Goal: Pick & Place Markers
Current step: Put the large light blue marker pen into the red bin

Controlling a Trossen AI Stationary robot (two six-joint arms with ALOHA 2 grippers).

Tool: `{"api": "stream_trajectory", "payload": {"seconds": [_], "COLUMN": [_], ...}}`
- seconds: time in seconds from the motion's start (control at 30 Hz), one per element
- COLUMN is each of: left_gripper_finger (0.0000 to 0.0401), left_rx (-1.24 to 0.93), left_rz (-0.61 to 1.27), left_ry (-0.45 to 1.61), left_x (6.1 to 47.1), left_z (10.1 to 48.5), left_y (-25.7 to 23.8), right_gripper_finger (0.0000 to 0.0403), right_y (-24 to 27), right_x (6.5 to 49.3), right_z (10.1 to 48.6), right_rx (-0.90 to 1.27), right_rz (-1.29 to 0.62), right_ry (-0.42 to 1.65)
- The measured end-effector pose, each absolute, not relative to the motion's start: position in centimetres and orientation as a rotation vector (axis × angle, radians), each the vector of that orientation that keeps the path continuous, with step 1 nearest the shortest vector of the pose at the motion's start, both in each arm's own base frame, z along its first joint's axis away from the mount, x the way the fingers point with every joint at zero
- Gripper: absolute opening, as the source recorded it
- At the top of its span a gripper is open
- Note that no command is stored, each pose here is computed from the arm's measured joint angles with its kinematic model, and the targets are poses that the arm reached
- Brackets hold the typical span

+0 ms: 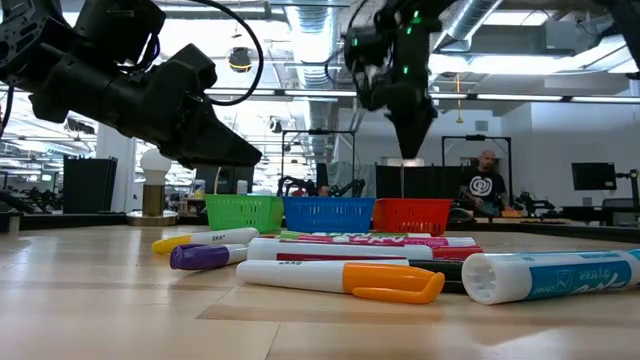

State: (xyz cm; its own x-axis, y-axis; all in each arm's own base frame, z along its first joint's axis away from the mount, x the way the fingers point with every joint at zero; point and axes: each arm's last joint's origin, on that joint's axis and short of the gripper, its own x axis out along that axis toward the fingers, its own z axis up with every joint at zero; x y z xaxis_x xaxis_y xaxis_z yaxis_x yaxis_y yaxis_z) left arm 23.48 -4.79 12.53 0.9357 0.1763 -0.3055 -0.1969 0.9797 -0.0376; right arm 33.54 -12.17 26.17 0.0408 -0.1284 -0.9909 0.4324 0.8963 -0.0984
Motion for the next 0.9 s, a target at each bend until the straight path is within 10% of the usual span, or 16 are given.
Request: {"api": "stream_trajectory", "payload": {"seconds": [0.9], "left_gripper_finger": [0.0108], "left_rx": [-0.067], "left_rz": [0.192], "left_ry": [0.318], "left_x": [23.4], "left_z": [12.4], "left_y": [-4.8], "right_gripper_finger": [0.0129], "right_y": [15.0], "right_x": [29.7], "right_z": [32.9], "right_rx": [-0.081], "right_rz": [0.146], "right_ry": [1.087]}}
